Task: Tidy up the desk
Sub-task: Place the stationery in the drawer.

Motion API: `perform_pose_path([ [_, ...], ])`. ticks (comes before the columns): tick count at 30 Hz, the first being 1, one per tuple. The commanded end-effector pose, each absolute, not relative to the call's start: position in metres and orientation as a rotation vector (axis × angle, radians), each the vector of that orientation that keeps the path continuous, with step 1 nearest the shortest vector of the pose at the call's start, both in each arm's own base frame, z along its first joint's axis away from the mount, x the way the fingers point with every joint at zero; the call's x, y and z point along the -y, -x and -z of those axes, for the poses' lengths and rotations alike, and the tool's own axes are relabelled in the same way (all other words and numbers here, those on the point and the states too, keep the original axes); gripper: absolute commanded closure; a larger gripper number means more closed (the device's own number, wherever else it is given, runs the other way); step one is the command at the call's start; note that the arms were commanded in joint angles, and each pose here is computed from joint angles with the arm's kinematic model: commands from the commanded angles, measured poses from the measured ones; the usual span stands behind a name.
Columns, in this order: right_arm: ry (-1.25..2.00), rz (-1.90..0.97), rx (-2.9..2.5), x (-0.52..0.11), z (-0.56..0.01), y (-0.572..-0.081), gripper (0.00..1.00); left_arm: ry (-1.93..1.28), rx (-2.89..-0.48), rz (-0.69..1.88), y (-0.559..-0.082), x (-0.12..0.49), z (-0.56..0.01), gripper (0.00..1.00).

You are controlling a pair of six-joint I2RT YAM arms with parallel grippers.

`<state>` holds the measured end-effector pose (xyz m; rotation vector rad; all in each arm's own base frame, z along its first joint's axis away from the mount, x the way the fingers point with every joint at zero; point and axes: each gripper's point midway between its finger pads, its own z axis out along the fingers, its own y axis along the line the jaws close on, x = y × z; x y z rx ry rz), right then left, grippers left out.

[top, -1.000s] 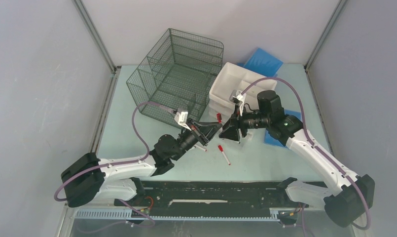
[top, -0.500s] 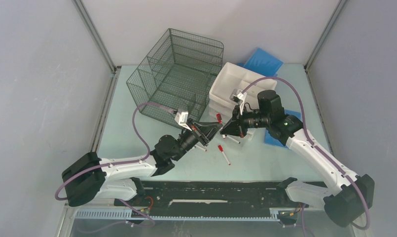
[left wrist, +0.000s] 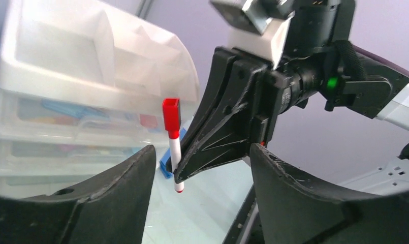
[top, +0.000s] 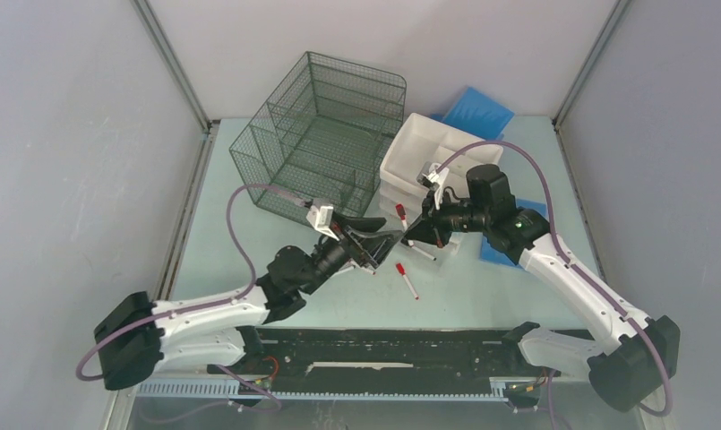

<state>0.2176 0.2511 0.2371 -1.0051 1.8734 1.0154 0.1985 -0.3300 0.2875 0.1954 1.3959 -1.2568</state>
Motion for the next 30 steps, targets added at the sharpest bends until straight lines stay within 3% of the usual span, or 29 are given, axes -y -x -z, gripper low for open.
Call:
perform_pose_path([
  [1, 1.047, -0.789, -1.855, -0.239, -0.233, -0.238, 1.00, -0.288, -1.392, 1.082, -0.197, 0.302, -0.290, 0.23],
  [5, 1.131, -0.621, -1.863, -0.233, -0.219, -0.246, 1.00, -0.329, -1.481, 0.953, -0.197, 0.275, -0.268, 0.07],
  [8, 1.191, -0.499, -1.883, -0.229, -0.205, -0.253, 1.00, -0.345, -1.550, 0.891, -0.196, 0.260, -0.251, 0.01],
  [22, 1.247, -0.154, -2.008, -0.218, -0.157, -0.281, 0.99, -0.297, -1.985, 0.657, -0.190, 0.221, -0.130, 0.00],
  [30, 1.232, -0.077, -2.041, -0.212, -0.147, -0.289, 0.81, -0.255, -2.123, 0.522, -0.192, 0.204, -0.098, 0.00],
])
